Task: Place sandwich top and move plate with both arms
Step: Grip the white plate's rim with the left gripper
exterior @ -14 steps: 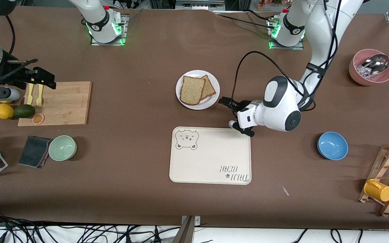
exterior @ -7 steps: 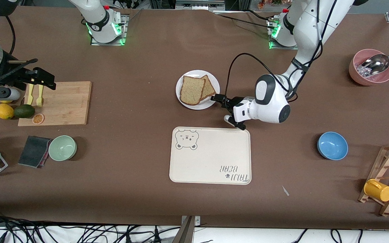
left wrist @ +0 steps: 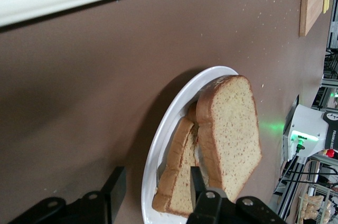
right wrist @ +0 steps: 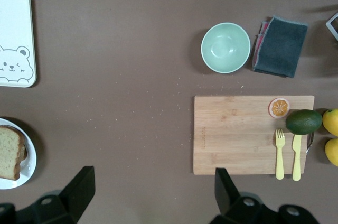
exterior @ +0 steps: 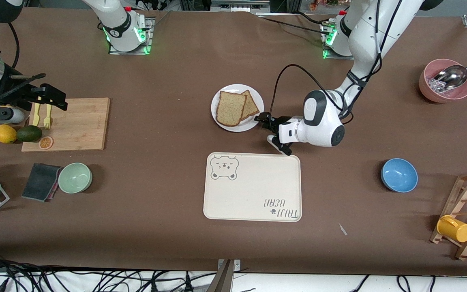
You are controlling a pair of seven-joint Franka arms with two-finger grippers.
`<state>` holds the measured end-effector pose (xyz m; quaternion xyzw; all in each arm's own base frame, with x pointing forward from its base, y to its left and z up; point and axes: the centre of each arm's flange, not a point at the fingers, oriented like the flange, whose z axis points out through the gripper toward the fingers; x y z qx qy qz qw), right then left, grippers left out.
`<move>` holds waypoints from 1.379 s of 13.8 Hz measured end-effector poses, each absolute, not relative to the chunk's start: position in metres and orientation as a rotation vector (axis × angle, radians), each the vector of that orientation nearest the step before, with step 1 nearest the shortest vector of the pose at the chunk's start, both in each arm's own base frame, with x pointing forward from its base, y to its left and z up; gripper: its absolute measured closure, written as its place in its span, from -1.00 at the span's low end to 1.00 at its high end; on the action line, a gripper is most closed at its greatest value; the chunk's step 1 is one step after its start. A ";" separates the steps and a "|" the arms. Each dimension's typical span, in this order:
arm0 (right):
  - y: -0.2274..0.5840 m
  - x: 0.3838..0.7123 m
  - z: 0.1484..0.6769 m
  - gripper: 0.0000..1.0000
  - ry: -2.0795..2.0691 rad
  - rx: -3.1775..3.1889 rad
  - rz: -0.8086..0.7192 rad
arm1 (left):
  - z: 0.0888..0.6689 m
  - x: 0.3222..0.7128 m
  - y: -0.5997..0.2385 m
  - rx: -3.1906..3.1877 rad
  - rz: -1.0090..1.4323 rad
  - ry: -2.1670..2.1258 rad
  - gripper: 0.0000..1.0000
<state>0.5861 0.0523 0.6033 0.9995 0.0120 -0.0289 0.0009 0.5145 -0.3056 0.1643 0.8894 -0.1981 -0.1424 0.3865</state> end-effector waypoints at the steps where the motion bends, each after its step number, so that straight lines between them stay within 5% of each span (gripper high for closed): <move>1: 0.051 0.586 0.605 -1.00 0.035 3.138 -0.086 | 0.162 0.514 -0.306 2.268 -0.356 -0.508 -0.15; 13: 0.058 0.590 0.599 -1.00 0.053 3.132 -0.080 | 0.139 0.492 -0.323 2.245 -0.348 -0.550 -0.05; 19: 0.058 0.600 0.583 -1.00 0.053 3.129 -0.099 | 0.124 0.487 -0.323 2.220 -0.273 -0.589 0.50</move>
